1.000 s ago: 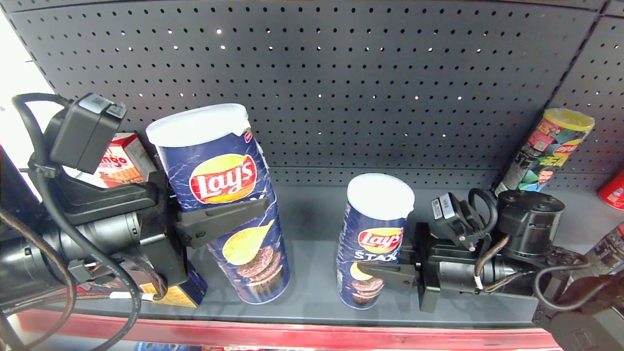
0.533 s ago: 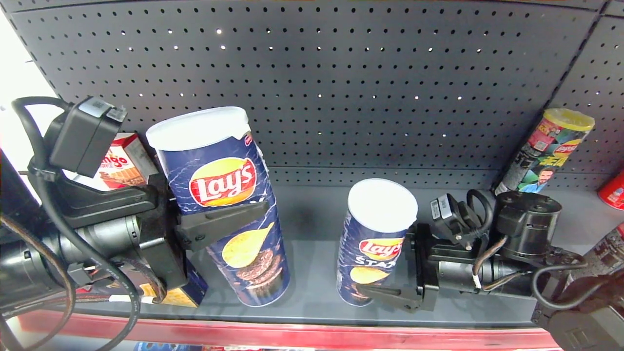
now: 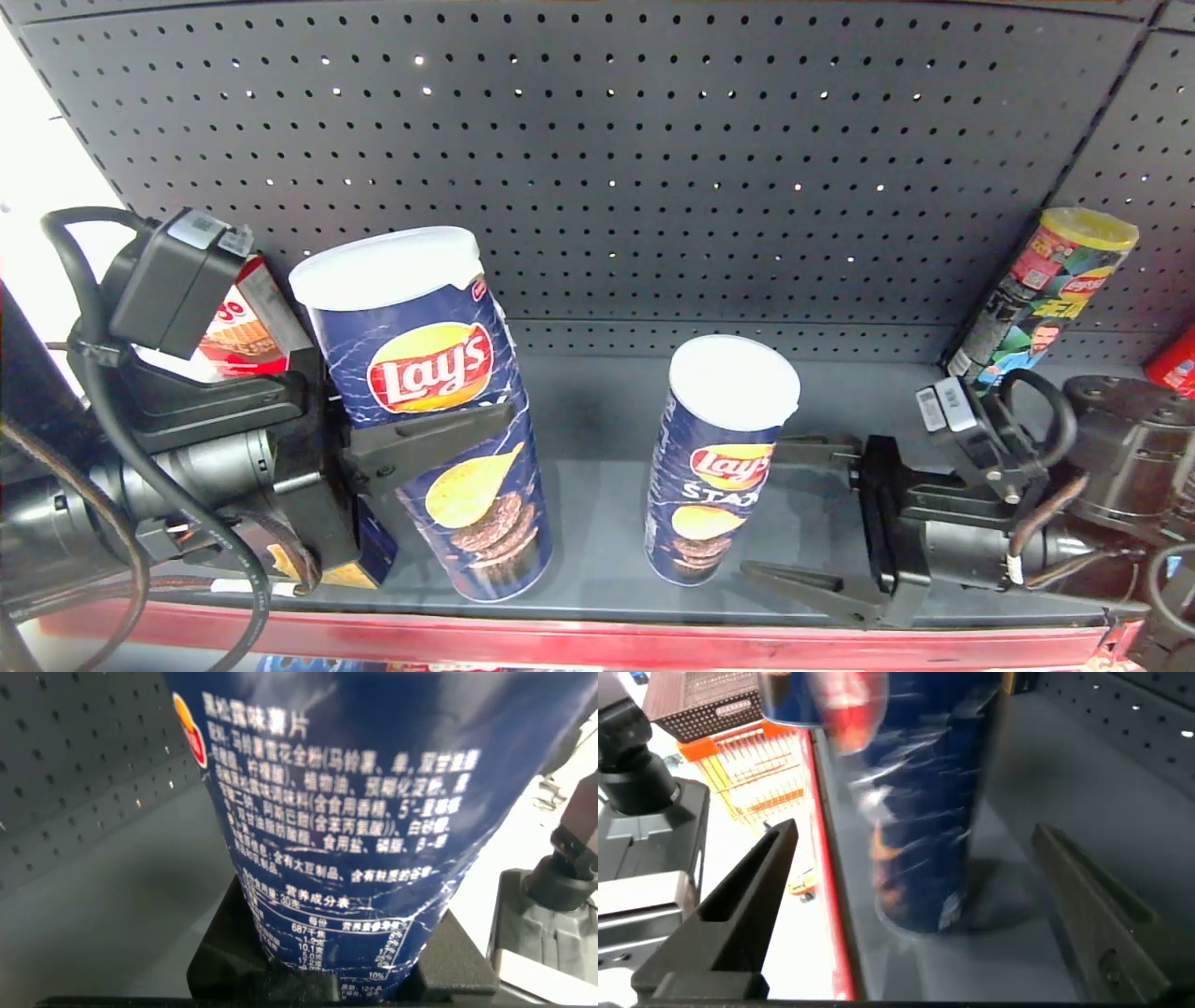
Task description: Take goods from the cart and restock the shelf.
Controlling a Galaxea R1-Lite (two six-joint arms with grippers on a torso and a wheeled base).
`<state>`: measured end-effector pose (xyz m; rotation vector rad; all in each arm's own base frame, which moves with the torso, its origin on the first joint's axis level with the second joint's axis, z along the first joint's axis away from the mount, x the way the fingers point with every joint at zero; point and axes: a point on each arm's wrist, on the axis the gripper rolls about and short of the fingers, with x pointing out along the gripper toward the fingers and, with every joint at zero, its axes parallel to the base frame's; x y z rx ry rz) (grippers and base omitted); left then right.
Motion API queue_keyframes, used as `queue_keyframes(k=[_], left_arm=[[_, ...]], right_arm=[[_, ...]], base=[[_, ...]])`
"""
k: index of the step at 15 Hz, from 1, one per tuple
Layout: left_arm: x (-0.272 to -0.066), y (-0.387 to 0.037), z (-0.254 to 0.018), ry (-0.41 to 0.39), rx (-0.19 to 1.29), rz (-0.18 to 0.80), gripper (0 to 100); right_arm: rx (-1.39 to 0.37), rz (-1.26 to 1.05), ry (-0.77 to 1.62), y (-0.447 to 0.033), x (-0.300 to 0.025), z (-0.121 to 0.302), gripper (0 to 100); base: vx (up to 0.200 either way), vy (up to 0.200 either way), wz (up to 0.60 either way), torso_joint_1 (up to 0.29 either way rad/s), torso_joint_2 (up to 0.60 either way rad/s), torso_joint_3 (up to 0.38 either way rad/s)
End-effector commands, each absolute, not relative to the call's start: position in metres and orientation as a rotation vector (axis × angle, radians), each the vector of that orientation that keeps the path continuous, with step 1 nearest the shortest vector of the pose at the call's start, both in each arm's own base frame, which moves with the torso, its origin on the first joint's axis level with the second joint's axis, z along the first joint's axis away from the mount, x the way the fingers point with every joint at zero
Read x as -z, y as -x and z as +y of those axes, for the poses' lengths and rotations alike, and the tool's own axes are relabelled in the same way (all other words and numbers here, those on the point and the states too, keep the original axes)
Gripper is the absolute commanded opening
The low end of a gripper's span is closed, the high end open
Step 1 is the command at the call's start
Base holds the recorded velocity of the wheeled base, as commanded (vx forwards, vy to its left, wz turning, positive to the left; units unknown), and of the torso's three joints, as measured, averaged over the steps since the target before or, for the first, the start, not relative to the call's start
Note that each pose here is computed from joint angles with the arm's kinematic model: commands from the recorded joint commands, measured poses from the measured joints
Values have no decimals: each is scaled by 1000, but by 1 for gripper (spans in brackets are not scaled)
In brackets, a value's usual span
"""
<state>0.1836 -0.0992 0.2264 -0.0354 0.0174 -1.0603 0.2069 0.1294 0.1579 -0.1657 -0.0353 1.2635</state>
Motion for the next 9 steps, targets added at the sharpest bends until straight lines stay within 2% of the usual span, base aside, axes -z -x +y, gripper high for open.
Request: queue_keyframes(k=[1,5,9], left_arm=[[-226,-179,-97,35,1062,13,0],[-231,-179,-97,34,1059,-3,0],[-236,-180,-98,29,1056,-30,0]], right_arm=[[-1233,-100,174,-176,-173,107,100],[-1087,-139,125,-133,-181,81,100],[-917,-86,117,-88,-166,54,100]], base=[[0,0,0,0,0,0],[0,0,0,0,0,0],[0,0,0,0,0,0]])
